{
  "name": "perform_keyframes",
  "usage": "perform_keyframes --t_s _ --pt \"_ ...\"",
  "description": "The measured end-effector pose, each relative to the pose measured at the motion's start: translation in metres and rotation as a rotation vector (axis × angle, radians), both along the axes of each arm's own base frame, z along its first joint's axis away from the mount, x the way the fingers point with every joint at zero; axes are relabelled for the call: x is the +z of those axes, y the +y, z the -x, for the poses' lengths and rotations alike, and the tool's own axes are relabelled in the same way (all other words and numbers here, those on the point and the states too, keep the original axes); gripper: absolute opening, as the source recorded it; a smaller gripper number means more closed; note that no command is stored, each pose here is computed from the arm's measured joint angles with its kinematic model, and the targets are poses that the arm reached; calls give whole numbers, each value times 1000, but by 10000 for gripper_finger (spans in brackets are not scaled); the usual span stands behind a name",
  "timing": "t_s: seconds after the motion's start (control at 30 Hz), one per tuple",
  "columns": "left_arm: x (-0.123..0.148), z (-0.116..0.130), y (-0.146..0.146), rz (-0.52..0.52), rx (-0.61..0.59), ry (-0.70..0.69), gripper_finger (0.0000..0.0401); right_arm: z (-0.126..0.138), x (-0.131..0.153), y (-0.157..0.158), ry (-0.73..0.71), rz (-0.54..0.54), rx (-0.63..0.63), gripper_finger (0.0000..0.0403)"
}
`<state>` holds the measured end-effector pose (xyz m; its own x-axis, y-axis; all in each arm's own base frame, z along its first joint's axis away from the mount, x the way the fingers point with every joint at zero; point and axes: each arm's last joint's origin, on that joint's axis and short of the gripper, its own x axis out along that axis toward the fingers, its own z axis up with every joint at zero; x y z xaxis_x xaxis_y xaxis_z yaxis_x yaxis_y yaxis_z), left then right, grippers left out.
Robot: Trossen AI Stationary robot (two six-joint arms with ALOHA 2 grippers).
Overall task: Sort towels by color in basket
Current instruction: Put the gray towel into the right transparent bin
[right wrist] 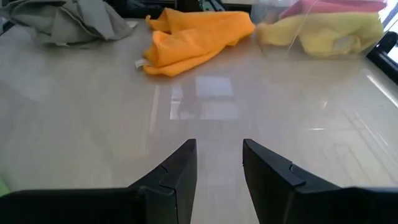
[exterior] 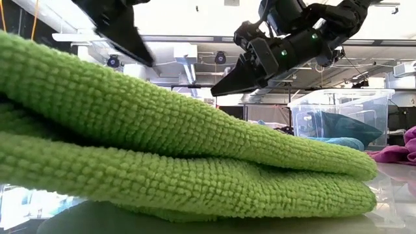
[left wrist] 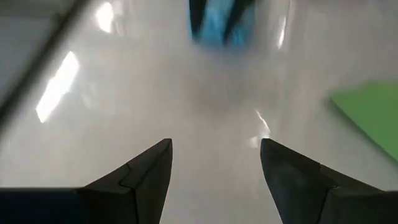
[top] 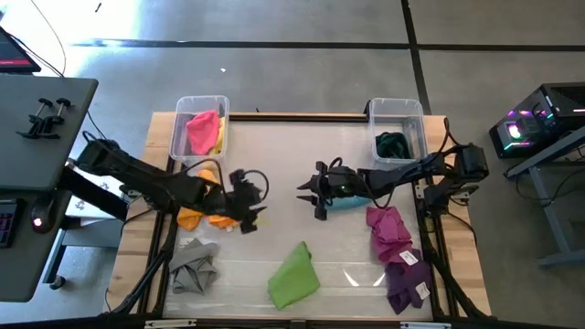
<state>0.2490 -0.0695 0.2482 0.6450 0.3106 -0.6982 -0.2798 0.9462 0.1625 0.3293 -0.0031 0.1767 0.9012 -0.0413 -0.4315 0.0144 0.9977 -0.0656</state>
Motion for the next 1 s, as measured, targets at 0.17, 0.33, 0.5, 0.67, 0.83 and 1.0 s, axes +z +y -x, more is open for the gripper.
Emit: perform_keyframes --t_s 0.17,0.33,0.5,0.67,0.83,1.0 --pt "2 30 -29 277 155 194 232 0 1 2 -7 17 53 124" --pt "-6 67 -55 582 434 472 232 0 1 2 -7 26 77 124" --pt "-15 97 -78 672 614 617 223 0 1 4 -7 -12 97 124" --pt "-36 114 -90 683 669 617 207 0 0 11 -5 -6 130 124" --pt "-65 118 -90 735 633 608 198 0 0 20 -5 9 163 124" --pt "-93 123 -89 716 553 734 178 0 0 23 -5 15 176 124"
